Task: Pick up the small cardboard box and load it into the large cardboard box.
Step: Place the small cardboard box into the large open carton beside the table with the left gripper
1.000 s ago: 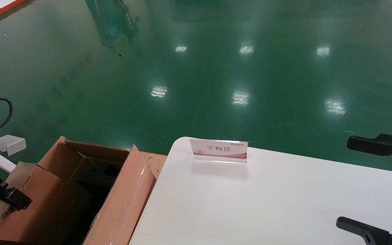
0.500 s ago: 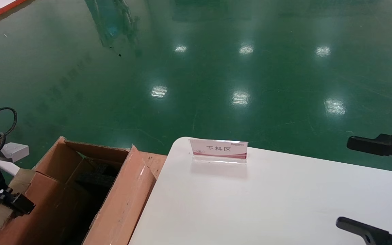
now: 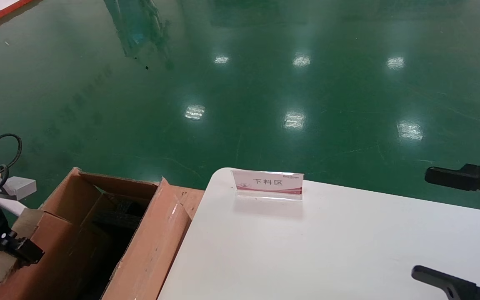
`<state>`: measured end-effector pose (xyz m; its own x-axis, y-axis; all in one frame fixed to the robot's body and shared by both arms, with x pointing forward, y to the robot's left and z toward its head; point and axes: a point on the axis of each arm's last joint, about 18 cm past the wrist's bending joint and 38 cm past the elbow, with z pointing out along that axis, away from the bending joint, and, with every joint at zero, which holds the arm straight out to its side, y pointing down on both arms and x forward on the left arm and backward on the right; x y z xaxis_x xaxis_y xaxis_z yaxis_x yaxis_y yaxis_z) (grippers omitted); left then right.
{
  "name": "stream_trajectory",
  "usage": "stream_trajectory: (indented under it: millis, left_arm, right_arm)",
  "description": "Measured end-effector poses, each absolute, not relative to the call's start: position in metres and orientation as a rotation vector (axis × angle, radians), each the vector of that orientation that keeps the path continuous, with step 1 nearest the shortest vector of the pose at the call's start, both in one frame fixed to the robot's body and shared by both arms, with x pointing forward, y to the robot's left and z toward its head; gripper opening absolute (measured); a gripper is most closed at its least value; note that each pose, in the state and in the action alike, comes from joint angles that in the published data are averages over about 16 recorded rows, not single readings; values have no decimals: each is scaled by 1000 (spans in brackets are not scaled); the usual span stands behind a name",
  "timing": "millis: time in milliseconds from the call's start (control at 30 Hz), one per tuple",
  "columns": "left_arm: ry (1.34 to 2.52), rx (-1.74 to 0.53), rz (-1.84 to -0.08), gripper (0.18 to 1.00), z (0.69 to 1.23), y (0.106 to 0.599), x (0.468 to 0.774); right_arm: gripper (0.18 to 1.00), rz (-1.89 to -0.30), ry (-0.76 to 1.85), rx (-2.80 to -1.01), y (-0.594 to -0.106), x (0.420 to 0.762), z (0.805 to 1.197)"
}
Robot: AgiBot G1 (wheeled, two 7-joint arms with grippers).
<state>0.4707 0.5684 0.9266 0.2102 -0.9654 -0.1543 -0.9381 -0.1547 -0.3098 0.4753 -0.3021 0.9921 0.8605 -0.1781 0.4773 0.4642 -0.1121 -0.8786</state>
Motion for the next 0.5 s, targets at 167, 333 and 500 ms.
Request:
stream_trajectory:
  millis: [167, 333, 500]
  left_arm:
    - [1780, -2156, -112, 306, 926, 569, 471]
    - [1779, -2156, -112, 345, 926, 569, 471]
    - [1778, -2156, -112, 418, 926, 569, 471]
  right_arm:
    - [995, -552, -230, -1595, -302, 475, 992]
    - [995, -552, -229, -1595, -302, 475, 992]
    - [995, -552, -229, -1595, -302, 475, 992]
